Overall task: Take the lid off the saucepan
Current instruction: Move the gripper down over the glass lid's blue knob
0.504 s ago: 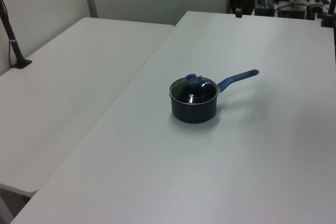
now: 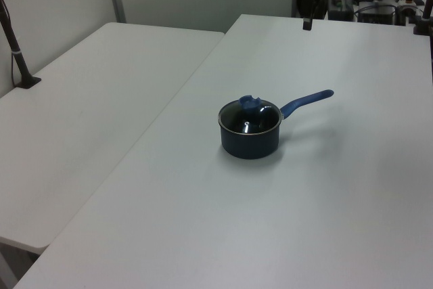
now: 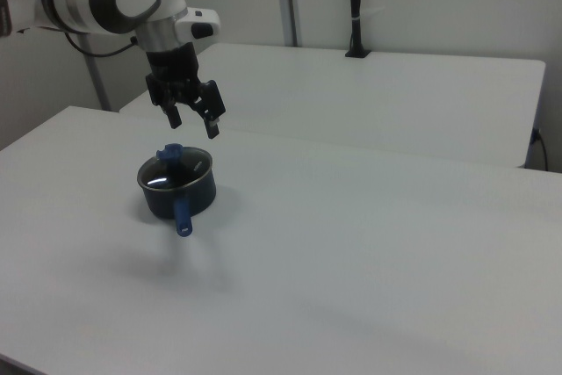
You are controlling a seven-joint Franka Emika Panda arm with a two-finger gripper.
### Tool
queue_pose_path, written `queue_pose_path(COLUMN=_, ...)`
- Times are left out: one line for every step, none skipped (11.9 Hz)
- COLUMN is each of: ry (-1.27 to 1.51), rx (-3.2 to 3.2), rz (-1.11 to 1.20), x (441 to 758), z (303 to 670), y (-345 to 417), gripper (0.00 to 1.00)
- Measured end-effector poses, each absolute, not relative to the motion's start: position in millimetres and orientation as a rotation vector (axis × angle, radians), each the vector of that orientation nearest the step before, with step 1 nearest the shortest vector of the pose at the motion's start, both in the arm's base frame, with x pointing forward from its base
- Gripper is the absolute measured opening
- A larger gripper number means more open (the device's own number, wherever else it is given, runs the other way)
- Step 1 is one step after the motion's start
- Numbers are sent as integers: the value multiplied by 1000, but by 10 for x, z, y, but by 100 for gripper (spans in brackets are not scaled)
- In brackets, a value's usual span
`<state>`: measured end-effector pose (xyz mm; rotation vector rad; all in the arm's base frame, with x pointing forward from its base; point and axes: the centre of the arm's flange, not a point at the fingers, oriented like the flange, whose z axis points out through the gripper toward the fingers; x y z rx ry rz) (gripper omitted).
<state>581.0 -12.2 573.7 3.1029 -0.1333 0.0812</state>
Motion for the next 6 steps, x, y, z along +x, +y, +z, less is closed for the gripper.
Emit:
queue_pose_path(ry=-134, rx=3106, rz=78, x=5811, z=5727, y=-118, gripper=100)
queue_pose_path(ry=-134, rx=3108, rz=76, x=5813, z=5720, y=-116, gripper=100)
queue_pose_path(ry=-135, rx=3108, rz=75, x=5815, z=5716, y=-115, gripper=100)
queue_pose_path(ry=-135, rx=3108, rz=75, x=5815, z=5715, y=-115, gripper=100)
queue_pose_path(ry=-134, rx=3109, rz=73, x=5818, z=5707, y=-112, gripper=100)
queue_pose_path(ry=-127, rx=3112, rz=69, x=5835, z=5687, y=-69, gripper=100)
